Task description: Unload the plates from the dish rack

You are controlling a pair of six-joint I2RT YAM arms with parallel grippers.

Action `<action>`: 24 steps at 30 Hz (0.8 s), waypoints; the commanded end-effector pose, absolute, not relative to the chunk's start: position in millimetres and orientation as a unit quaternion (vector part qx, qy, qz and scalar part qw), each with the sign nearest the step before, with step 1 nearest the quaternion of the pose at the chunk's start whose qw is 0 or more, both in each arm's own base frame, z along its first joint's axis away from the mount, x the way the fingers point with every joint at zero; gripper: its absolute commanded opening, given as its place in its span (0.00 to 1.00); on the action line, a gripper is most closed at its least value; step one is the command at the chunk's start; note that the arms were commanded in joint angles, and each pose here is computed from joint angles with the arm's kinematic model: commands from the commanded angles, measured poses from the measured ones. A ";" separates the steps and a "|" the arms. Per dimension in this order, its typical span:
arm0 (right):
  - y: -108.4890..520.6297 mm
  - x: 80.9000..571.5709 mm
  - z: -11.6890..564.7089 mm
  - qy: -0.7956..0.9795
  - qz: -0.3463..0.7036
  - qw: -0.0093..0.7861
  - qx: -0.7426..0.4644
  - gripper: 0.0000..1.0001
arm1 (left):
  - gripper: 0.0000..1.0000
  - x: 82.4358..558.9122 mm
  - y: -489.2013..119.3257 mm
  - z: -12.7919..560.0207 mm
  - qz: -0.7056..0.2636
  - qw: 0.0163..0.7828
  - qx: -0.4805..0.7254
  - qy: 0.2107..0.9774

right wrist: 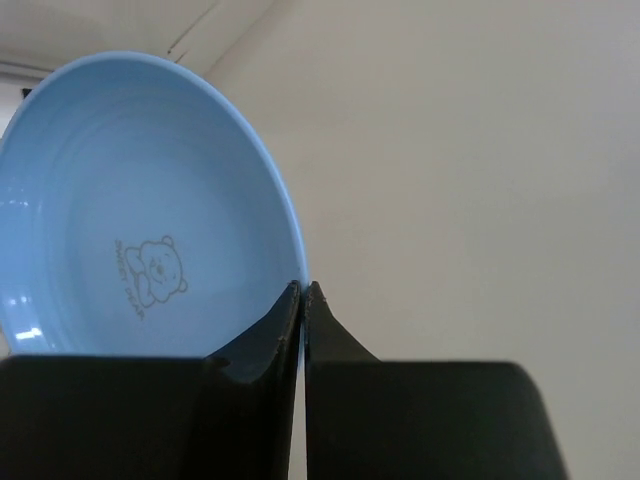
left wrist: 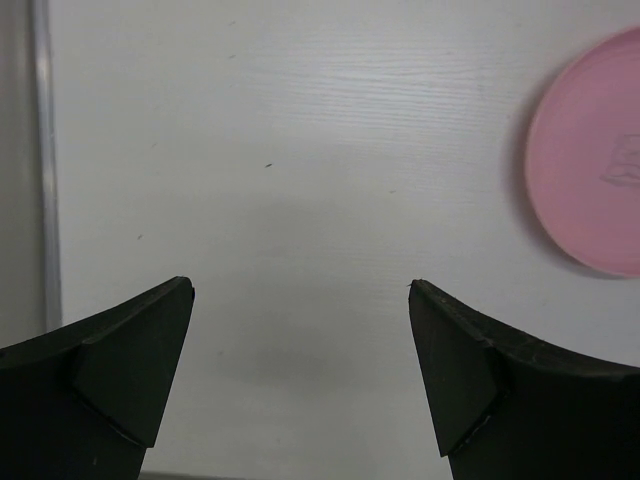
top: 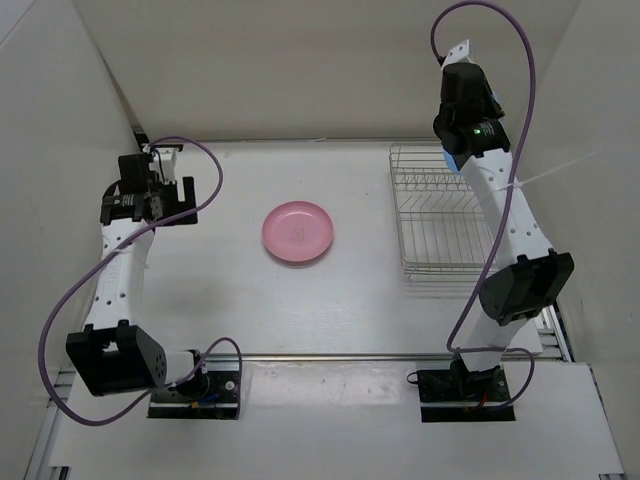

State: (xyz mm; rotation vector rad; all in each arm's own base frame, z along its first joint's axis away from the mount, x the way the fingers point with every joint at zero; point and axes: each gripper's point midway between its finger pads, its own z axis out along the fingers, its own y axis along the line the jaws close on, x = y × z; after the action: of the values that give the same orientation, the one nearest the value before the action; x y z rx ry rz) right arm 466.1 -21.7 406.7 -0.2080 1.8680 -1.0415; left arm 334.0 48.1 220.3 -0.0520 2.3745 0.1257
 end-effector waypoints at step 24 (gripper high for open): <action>90.5 364.7 425.6 0.802 -0.055 0.563 -0.191 0.01 | 0.99 384.8 -299.6 332.9 -0.448 0.380 0.366 0.722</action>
State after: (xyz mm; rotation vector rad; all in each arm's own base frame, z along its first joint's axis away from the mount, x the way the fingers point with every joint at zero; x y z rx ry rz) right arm 377.3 81.2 407.1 -0.4585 1.9444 -0.2238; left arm 387.3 -284.6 306.0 0.9114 1.9505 -1.0346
